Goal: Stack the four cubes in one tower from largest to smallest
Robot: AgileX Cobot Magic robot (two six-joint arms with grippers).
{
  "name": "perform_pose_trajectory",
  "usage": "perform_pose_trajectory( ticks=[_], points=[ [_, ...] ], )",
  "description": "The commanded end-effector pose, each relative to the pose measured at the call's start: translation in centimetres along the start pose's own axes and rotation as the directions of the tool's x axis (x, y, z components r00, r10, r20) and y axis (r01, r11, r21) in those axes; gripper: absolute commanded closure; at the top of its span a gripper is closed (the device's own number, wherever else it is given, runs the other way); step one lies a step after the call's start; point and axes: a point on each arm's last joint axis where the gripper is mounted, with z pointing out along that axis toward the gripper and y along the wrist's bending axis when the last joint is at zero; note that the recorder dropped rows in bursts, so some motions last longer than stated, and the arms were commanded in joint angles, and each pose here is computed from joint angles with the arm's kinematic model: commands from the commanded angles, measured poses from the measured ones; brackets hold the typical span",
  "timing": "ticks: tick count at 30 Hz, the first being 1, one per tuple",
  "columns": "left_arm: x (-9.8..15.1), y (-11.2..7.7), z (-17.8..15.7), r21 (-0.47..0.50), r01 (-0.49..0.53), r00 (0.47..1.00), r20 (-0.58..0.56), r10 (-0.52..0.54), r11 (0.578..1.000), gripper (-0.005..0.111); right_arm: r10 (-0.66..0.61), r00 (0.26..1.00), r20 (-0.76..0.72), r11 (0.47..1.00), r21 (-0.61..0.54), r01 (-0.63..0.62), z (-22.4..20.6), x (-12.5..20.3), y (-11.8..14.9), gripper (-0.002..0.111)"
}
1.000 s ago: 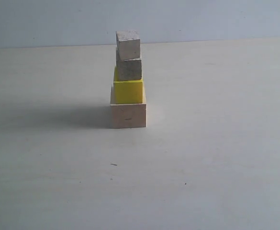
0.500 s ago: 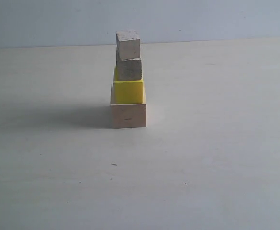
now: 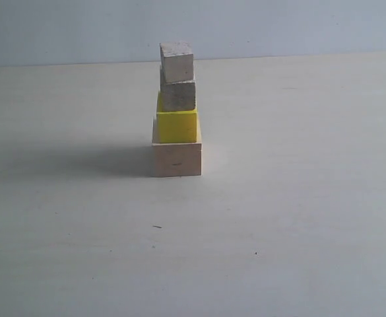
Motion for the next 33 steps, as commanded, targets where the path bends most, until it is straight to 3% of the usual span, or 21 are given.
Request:
perform_pose_trajectory(
  ticks=[1,8,18,26,33],
  points=[
    [-0.1,0.9,-3.5,-0.131,0.050,0.980,0.196,-0.024,0.990,0.107,0.001,1.000,0.006,1.000,-0.001,-0.001,-0.1,0.0,-0.1,0.108],
    [2.2,1.2,-5.5,-0.231,0.038,0.979,0.202,0.010,0.972,0.107,0.001,1.000,0.006,1.000,-0.001,-0.001,-0.1,0.0,-0.1,0.108],
    [6.7,2.8,-2.1,-0.214,0.056,0.968,0.250,-0.001,0.975,0.107,-0.002,1.000,0.008,1.000,0.000,0.002,-0.1,0.0,-0.1,0.108],
    [9.9,3.3,-0.4,-0.162,0.043,0.988,0.153,-0.018,0.986,0.107,-0.003,1.000,0.008,1.000,0.001,0.003,-0.1,0.0,-0.1,0.108],
    [10.9,3.4,-0.3,-0.166,0.042,0.997,0.065,-0.032,0.985,0.107,0.001,1.000,0.006,1.000,-0.001,-0.001,-0.1,0.0,-0.1,0.108]
  ],
)
